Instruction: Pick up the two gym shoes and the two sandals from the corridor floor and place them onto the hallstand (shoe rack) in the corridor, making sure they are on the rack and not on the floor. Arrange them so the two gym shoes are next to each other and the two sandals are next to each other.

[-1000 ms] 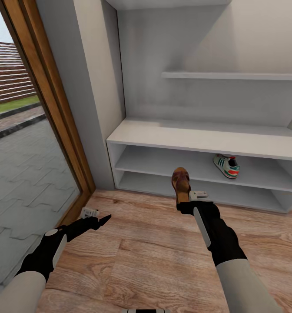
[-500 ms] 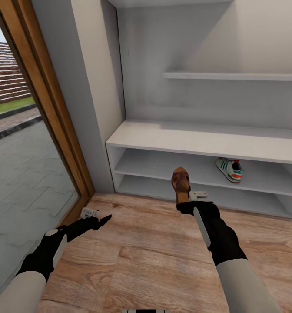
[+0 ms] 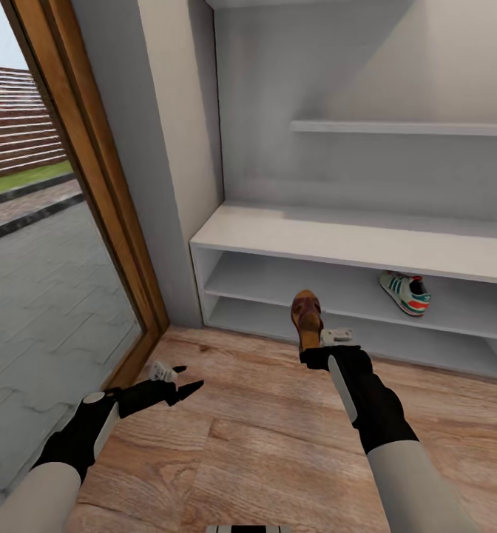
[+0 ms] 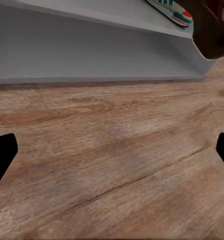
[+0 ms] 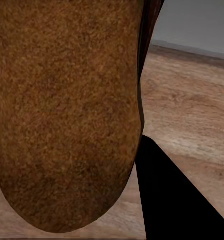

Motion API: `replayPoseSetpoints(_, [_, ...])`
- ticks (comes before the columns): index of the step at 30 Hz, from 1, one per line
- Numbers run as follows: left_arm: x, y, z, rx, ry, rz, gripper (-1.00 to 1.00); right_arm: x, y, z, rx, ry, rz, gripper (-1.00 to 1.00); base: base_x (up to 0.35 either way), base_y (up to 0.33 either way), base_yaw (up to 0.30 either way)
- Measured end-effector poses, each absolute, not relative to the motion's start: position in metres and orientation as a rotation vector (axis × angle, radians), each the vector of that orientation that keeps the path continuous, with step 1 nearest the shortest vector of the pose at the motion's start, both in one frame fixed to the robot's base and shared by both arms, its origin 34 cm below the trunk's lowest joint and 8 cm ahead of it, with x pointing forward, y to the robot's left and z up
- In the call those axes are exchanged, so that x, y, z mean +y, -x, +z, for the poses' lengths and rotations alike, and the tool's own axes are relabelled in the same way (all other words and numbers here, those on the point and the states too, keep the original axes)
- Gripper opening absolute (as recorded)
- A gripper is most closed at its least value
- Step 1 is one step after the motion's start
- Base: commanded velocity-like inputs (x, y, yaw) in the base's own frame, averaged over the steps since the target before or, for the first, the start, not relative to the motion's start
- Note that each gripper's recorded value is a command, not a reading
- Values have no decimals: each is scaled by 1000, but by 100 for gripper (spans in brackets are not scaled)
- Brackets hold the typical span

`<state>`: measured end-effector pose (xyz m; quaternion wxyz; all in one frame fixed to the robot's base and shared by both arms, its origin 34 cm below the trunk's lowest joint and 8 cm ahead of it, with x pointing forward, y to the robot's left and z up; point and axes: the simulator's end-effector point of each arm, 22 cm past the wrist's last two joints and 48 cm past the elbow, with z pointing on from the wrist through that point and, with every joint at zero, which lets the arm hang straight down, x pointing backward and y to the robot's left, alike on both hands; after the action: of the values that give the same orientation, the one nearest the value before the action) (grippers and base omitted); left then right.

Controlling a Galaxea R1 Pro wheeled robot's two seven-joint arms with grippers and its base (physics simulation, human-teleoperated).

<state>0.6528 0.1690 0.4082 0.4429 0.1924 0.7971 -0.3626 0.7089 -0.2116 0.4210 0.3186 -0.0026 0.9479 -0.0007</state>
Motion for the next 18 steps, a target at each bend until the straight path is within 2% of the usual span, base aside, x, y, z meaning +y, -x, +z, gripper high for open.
replayPoseSetpoints(8, [160, -646, 410, 1962, -513, -939, 100, -211, -703, 410, 2521, 9, -1, -100, 35, 22, 17])
replayPoseSetpoints(18, [158, -645, 410, 1962, -522, -943, 100, -211, -694, 393, 2564, 14, -4, -100, 218, 190, 0])
